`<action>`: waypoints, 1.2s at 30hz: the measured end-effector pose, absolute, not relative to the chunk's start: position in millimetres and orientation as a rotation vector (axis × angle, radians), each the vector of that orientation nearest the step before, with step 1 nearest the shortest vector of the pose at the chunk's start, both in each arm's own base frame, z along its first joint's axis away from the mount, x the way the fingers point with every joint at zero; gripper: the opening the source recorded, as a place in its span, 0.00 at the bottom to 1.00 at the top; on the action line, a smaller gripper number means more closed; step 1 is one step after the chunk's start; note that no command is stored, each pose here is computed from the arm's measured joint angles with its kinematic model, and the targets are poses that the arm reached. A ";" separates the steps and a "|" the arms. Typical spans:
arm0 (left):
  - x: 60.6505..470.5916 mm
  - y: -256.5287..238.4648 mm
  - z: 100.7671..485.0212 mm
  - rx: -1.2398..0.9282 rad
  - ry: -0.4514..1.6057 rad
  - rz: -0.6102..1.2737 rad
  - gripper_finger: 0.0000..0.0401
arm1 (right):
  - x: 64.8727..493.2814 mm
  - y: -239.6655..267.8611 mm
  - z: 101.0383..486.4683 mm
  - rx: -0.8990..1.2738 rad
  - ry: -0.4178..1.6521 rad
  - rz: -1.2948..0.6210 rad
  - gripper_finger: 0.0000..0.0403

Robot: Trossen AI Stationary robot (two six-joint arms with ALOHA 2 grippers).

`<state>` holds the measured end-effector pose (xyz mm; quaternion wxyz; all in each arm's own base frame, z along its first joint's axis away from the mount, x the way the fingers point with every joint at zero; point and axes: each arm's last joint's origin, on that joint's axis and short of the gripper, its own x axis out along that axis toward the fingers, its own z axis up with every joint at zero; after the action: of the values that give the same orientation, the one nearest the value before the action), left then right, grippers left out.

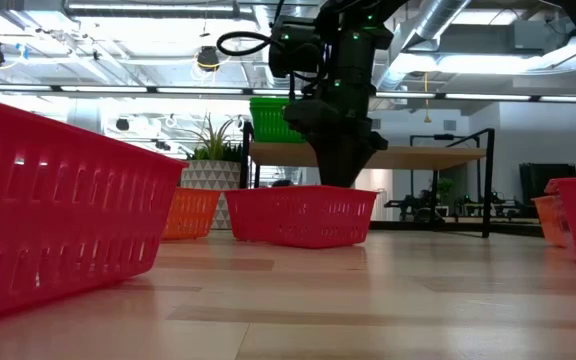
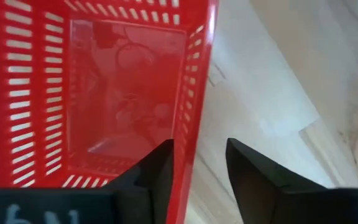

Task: Stack baskets on shelf by color
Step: Put the top red bin on the shelf

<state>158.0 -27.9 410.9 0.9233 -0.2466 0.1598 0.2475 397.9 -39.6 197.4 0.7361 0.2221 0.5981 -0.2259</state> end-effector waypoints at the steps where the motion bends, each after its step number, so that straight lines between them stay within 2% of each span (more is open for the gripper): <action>1: 158.0 -27.8 410.9 -0.506 0.328 0.508 0.68 | 398.0 -39.5 197.3 0.491 1.315 -0.493 0.38; 7: 158.0 -27.8 410.9 -0.506 0.328 0.508 0.68 | 398.0 -39.7 197.4 0.492 1.314 -0.493 0.32; 12: 158.0 -27.9 410.9 -0.505 0.328 0.508 0.68 | 398.4 -39.6 197.4 0.485 1.312 -0.486 0.30; 16: 158.1 -27.9 410.8 -0.504 0.328 0.508 0.68 | 399.0 -38.5 197.5 0.473 1.310 -0.470 0.32; 25: 157.8 -27.8 410.5 -0.501 0.332 0.509 0.68 | 399.4 -38.8 197.6 0.478 1.308 -0.463 0.43; 36: 157.7 -27.8 410.5 -0.500 0.333 0.509 0.68 | 399.9 -39.4 197.9 0.459 1.295 -0.483 0.41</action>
<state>157.7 -27.8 410.5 0.9235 -0.2435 0.1623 0.2479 399.9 -39.4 197.9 0.7463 0.2099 0.5918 -0.2206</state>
